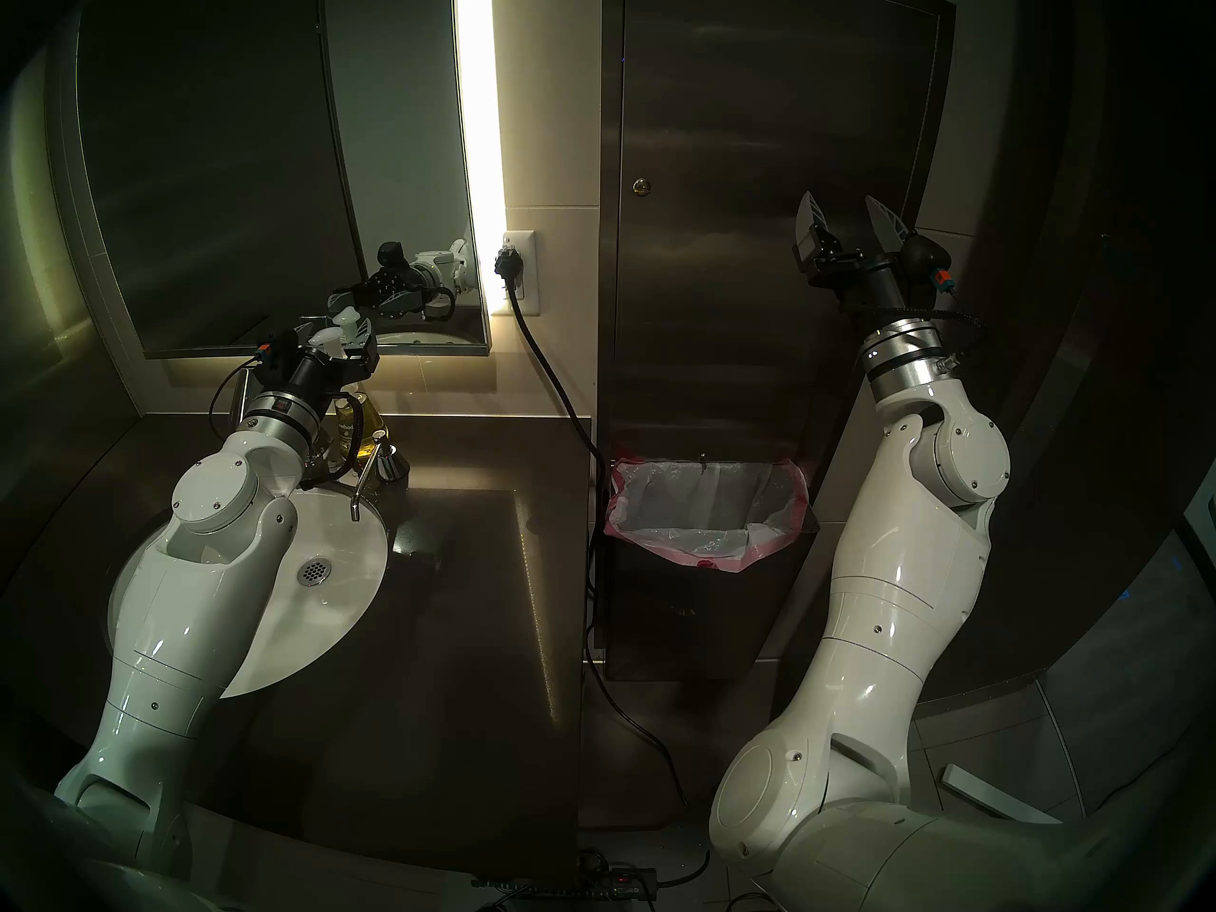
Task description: Twist key and open towel dispenser
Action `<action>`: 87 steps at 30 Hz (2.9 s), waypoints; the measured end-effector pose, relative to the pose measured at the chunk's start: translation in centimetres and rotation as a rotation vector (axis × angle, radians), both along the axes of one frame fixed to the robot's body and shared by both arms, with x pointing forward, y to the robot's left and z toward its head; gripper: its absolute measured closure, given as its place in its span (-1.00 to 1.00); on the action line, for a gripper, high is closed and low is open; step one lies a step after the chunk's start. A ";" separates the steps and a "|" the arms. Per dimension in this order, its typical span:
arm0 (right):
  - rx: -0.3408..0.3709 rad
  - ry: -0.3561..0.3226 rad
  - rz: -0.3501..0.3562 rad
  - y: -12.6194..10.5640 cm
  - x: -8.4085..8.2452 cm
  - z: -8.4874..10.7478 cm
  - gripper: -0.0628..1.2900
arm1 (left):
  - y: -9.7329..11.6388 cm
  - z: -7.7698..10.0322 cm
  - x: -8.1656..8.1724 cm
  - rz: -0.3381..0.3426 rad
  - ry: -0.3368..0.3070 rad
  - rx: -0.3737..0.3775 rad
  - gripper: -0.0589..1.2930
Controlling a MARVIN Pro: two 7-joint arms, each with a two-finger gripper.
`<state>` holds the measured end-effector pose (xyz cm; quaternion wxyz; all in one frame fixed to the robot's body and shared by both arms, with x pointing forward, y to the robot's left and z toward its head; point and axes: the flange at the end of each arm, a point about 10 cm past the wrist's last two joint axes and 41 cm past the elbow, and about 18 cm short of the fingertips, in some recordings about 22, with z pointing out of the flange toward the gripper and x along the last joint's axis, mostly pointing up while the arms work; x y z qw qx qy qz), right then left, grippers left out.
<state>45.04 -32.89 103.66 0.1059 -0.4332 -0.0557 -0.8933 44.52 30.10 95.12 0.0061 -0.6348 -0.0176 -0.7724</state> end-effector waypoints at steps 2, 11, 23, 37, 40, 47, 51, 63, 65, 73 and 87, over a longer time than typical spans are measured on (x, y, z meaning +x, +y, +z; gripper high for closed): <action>0.000 0.000 0.000 0.0 0.0 0.0 -0.95 | 0.0 0.0 0.0 0.000 0.000 0.000 -0.95; 0.001 0.001 -0.001 0.0 0.0 0.0 -0.95 | 0.0 0.0 0.0 0.000 0.001 0.000 -0.95; -0.077 0.009 0.055 1.8 0.6 0.6 -0.95 | 0.0 -0.1 0.0 0.000 0.002 0.001 -0.95; -0.203 0.002 0.212 7.4 2.2 1.8 -0.95 | 0.0 -0.1 0.0 0.000 0.003 0.001 -0.95; -0.268 -0.009 0.236 8.7 2.4 2.0 -0.95 | 0.0 -0.1 0.0 0.000 0.003 0.001 -0.95; -0.425 -0.032 0.240 10.3 2.6 2.2 -0.95 | 0.0 -0.1 0.0 0.000 0.004 0.001 -0.95; -0.533 -0.048 0.220 10.8 2.8 2.1 -0.95 | 0.0 -0.1 0.0 0.000 0.004 0.001 -0.95; -0.703 -0.081 0.144 10.8 3.7 3.1 -0.95 | 0.0 -0.1 0.0 0.000 0.004 0.001 -0.95; -0.729 -0.080 0.132 10.8 4.0 3.3 -0.95 | 0.0 -0.1 0.0 0.000 0.004 0.001 -0.95; -0.822 -0.071 0.102 10.9 5.7 3.3 -0.95 | 0.0 -0.1 0.0 0.000 0.005 0.002 -0.95; -1.009 -0.132 0.069 10.3 6.9 4.9 -0.95 | 0.0 -0.1 0.0 0.000 0.005 0.002 -0.95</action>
